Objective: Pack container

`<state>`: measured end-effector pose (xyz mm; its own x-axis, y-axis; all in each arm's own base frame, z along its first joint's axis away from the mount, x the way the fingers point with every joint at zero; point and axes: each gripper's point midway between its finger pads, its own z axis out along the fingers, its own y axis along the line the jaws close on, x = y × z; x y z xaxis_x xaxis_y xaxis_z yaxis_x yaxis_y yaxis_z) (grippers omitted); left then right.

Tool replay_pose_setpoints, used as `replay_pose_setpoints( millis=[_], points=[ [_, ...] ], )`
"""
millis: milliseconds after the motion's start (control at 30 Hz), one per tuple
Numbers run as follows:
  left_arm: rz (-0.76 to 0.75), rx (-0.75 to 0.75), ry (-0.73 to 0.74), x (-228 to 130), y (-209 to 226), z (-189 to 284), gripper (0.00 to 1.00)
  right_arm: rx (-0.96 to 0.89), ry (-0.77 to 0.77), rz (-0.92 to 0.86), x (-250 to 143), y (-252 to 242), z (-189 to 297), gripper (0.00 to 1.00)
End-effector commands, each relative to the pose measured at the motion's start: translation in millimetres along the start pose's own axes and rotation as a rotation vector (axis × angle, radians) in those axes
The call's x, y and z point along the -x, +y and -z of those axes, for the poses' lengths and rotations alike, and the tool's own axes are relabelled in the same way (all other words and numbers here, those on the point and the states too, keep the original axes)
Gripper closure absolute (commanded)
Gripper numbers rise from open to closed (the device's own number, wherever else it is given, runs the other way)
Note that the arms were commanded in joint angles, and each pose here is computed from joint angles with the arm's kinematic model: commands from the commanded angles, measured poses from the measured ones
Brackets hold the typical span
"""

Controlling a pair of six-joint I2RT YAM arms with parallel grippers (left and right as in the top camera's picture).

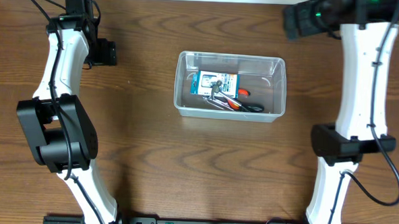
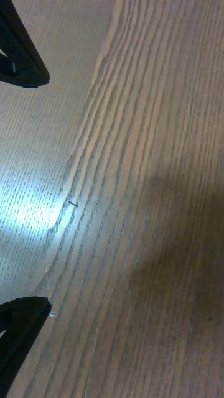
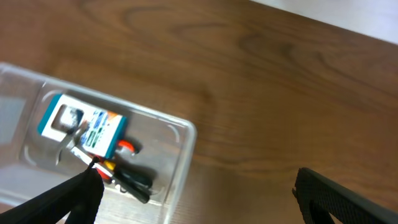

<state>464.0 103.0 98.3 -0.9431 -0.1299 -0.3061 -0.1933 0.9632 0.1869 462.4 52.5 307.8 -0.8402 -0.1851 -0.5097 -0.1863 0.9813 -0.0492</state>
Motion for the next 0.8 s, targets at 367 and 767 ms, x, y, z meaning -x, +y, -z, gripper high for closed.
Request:
replay_pose_setpoints(
  millis=[367, 767],
  points=[
    [-0.003, 0.015, 0.025, -5, 1, -8, 0.02, -0.075, 0.214, -0.316, -120, -69, 56, 0.01],
    [-0.003, 0.015, 0.025, -5, 1, -8, 0.02, -0.043, 0.209, -0.536, -180, -112, 7, 0.01]
  ],
)
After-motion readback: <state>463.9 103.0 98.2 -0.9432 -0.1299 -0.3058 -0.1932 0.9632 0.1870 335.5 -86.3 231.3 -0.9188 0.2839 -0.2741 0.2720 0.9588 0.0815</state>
